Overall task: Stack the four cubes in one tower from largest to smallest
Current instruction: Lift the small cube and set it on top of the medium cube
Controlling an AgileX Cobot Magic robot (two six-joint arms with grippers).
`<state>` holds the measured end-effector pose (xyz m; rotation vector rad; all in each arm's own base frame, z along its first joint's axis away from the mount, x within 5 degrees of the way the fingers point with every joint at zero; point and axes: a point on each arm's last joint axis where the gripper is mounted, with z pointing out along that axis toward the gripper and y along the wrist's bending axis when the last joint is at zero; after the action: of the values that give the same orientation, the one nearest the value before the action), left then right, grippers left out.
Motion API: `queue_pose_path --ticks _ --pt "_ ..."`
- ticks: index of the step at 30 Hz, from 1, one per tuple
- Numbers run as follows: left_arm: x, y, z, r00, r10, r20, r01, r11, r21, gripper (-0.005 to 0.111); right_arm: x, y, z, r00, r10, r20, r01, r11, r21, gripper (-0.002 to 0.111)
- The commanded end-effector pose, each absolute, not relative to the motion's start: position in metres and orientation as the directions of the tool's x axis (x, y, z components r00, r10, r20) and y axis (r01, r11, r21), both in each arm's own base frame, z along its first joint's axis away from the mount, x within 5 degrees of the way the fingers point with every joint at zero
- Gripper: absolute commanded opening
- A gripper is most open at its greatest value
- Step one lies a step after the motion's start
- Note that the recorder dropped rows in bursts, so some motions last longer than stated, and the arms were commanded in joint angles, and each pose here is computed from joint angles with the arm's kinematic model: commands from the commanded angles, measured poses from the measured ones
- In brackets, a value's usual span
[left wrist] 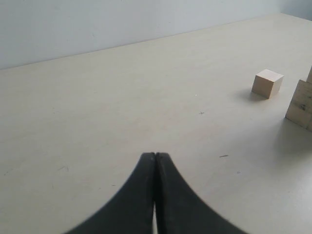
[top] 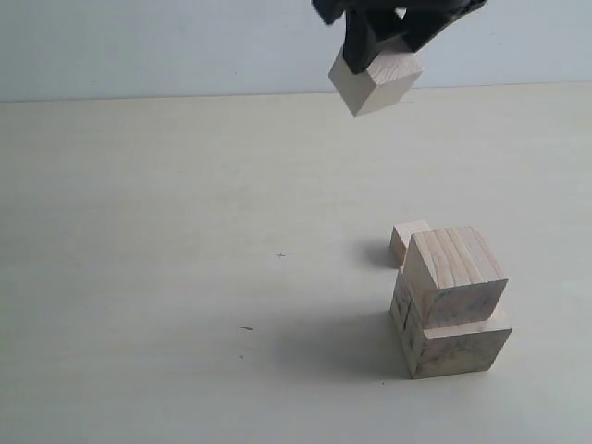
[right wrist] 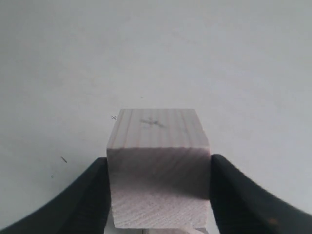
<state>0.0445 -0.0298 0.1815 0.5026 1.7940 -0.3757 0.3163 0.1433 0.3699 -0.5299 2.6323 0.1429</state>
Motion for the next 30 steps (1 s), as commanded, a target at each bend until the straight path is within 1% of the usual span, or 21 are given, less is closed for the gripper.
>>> queue_pose_path --ticks 1,7,12,16,30 --pt "0.045 -0.029 0.181 -0.223 0.140 -0.965 0.511 0.859 0.007 0.000 0.286 0.129 0.385 -0.828 -0.296 -0.475 -0.354 0.935 0.034 0.014" --pt "0.045 -0.029 0.181 -0.223 0.140 -0.965 0.511 0.859 0.007 0.000 0.227 0.093 0.374 -0.870 -0.216 -0.444 -0.273 0.960 0.068 0.014" --pt "0.045 -0.029 0.181 -0.223 0.140 -0.965 0.511 0.859 0.007 0.000 0.202 0.089 0.347 -0.913 -0.196 -0.357 -0.256 0.958 0.129 0.014" --pt "0.045 -0.029 0.181 -0.223 0.140 -0.965 0.511 0.859 0.007 0.000 0.200 0.091 0.342 -0.923 -0.188 -0.337 -0.253 0.954 0.161 0.014" --pt "0.045 -0.029 0.181 -0.223 0.140 -0.965 0.511 0.859 0.007 0.000 0.208 0.092 0.332 -0.934 -0.195 -0.299 -0.241 0.963 0.124 0.014"
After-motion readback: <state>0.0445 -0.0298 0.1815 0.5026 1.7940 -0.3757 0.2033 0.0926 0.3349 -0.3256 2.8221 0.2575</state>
